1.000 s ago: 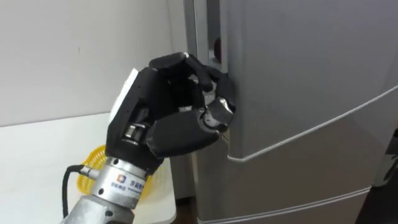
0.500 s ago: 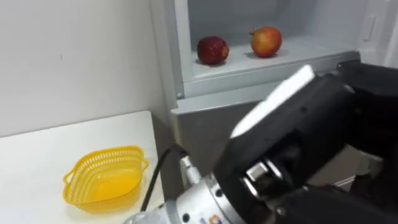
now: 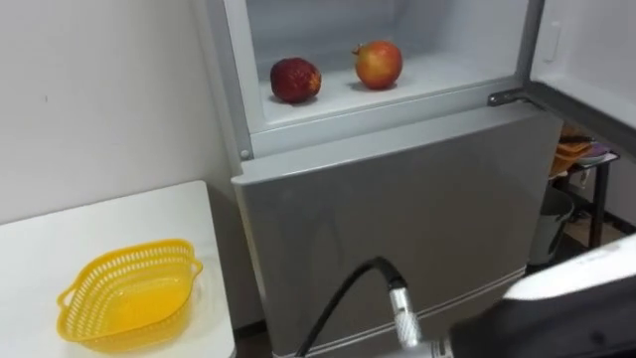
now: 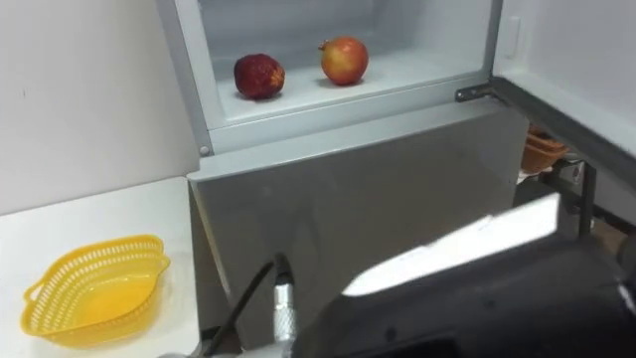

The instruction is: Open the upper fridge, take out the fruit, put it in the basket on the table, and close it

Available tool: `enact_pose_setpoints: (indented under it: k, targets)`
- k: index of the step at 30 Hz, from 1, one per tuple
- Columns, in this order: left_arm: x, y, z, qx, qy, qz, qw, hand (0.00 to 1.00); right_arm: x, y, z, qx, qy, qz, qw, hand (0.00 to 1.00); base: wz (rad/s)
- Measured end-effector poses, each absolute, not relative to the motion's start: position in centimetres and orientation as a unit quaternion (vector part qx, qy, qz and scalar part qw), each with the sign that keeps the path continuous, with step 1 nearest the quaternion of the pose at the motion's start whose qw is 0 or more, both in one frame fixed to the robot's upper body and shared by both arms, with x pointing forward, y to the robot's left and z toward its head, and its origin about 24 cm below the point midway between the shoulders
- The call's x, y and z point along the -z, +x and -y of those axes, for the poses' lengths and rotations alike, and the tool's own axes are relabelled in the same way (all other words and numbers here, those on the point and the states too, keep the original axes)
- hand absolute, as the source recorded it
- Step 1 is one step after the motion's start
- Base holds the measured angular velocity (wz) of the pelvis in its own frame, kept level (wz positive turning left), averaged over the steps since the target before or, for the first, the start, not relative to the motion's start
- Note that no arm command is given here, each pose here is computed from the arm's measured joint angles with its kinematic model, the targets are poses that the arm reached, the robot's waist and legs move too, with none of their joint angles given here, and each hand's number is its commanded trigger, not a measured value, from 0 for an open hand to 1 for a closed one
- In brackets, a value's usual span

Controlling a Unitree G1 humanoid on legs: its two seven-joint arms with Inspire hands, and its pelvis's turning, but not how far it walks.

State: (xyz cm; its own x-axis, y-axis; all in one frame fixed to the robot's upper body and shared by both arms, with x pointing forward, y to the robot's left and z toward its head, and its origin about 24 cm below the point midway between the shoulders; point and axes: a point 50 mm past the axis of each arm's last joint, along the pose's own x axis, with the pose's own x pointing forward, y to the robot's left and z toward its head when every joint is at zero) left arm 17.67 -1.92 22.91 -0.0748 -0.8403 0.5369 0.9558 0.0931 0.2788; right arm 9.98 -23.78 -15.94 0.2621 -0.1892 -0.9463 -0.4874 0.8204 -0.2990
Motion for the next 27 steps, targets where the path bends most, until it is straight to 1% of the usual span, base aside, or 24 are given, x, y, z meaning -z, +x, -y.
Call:
enact_pose_setpoints:
  k: [7, 11, 14, 19, 21, 22, 24, 25, 27]
  targets:
    - [-22.7, 17.8, 2.0, 0.672, -0.105, 0.295, 0.671, 0.0, 16.0, 9.7, 23.8, -0.09, -0.281, -0.598, 0.745, 0.0, -0.02]
    - [-21.4, 19.1, 1.6, 0.657, -0.095, 0.264, 0.7, 0.0, 16.1, 9.5, 23.6, -0.085, -0.274, -0.6, 0.747, 0.0, -0.1]
    - [-20.7, 20.0, 0.4, 0.631, -0.102, 0.255, 0.725, 0.0, 16.1, 9.3, 23.6, -0.085, -0.265, -0.604, 0.747, 0.0, 0.0]
    - [-19.8, 20.7, -1.0, 0.596, -0.106, 0.246, 0.757, 0.0, 16.4, 8.6, 23.4, -0.088, -0.255, -0.615, 0.741, 0.0, 0.01]
    - [-18.9, 21.3, -2.4, 0.556, -0.109, 0.239, 0.789, 0.0, 16.5, 8.0, 23.5, -0.086, -0.243, -0.619, 0.742, 0.0, 0.0]
    - [-18.6, 21.4, -2.9, 0.543, -0.11, 0.236, 0.799, 0.0, 16.5, 7.8, 23.5, -0.083, -0.238, -0.621, 0.742, 0.0, 0.05]
    - [-17.0, 22.3, -5.5, 0.478, -0.101, 0.212, 0.847, 0.0, 16.6, 6.9, 23.8, -0.061, -0.212, -0.628, 0.746, 0.0, 0.05]
    - [-16.7, 22.5, -6.2, 0.456, -0.097, 0.209, 0.86, 0.0, 16.6, 6.6, 23.9, -0.054, -0.205, -0.63, 0.747, 0.0, 0.08]
    - [-16.0, 23.3, -9.0, 0.364, -0.063, 0.202, 0.907, 0.0, 16.7, 5.6, 24.1, -0.033, -0.184, -0.635, 0.75, 0.0, 0.17]
